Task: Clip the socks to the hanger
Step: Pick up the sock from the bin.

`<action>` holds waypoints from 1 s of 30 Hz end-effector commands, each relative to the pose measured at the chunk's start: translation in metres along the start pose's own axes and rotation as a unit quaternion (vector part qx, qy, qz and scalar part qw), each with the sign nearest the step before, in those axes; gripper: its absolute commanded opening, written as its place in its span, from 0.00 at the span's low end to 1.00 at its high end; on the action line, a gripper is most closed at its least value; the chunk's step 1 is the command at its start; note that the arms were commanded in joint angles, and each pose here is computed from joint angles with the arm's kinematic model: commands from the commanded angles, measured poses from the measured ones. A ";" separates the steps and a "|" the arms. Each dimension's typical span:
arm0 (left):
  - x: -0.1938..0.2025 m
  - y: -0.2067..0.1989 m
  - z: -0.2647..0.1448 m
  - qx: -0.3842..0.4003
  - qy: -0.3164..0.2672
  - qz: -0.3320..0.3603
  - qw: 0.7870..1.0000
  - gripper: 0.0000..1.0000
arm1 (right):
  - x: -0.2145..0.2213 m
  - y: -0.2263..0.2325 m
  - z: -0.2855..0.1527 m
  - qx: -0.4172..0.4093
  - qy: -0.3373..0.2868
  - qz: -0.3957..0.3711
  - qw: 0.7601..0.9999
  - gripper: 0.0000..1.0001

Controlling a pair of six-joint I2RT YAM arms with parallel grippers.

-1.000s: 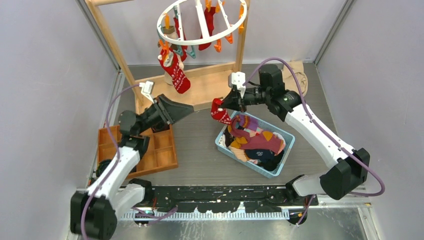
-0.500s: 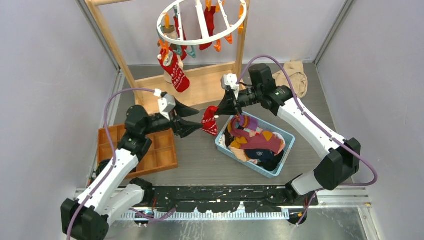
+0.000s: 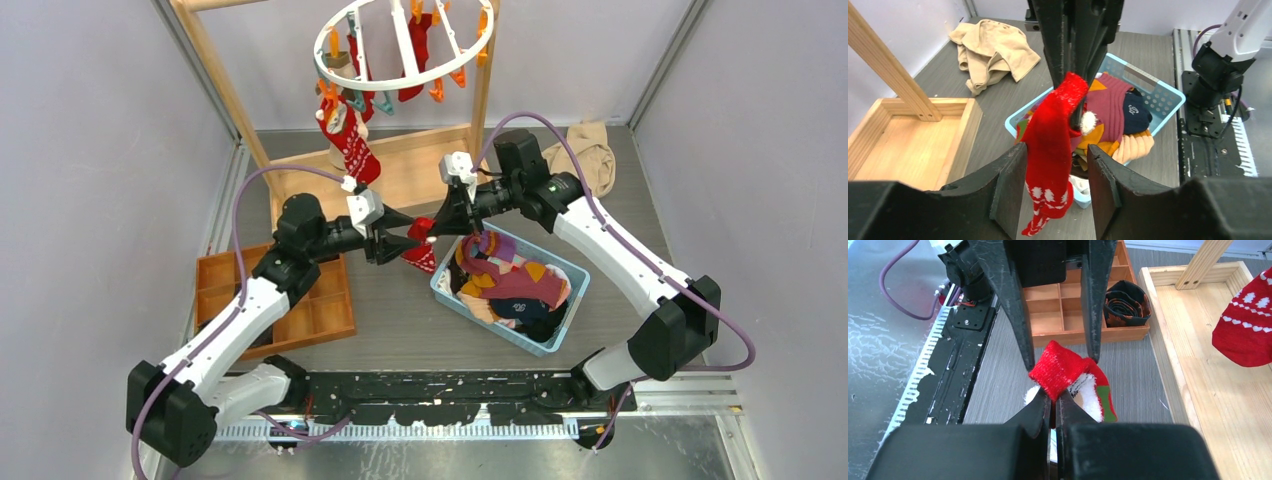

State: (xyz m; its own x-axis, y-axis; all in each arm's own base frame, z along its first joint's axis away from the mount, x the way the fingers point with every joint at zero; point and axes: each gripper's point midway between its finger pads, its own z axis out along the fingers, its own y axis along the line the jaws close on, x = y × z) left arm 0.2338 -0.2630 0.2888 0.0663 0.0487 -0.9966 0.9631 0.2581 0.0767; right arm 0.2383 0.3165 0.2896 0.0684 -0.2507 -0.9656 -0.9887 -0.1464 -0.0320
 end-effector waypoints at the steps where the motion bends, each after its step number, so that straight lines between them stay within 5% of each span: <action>1: -0.017 0.014 0.004 -0.023 -0.008 0.031 0.999 0.48 | -0.021 0.002 -0.003 -0.010 -0.016 -0.034 0.999 0.05; 10: -0.017 0.013 0.013 -0.018 -0.012 0.024 0.999 0.41 | -0.019 0.006 -0.003 -0.013 -0.014 -0.035 0.999 0.06; 15: -0.014 0.009 0.017 -0.009 -0.017 -0.003 1.000 0.02 | -0.021 0.005 -0.005 -0.006 -0.014 -0.035 0.999 0.11; 16: -0.015 0.009 0.017 -0.012 -0.020 -0.013 1.000 0.00 | -0.021 0.004 -0.006 -0.003 -0.014 -0.034 0.999 0.12; 25: -0.024 0.003 -0.008 -0.055 -0.119 -0.075 0.988 0.00 | -0.040 -0.006 -0.032 0.033 -0.060 -0.039 0.997 0.67; 30: -0.038 -0.002 -0.018 -0.058 -0.174 -0.087 0.979 0.00 | -0.037 0.006 -0.031 0.019 -0.074 -0.092 0.993 0.81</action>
State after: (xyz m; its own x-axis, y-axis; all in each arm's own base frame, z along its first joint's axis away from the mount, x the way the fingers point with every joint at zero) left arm 0.2321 -0.2552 0.2754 -0.0918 -0.1634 -0.9823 0.9238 0.3542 -0.1452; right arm 0.2519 0.2937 0.3094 0.0891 -0.1735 -0.9808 -0.9941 -0.0772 -0.0767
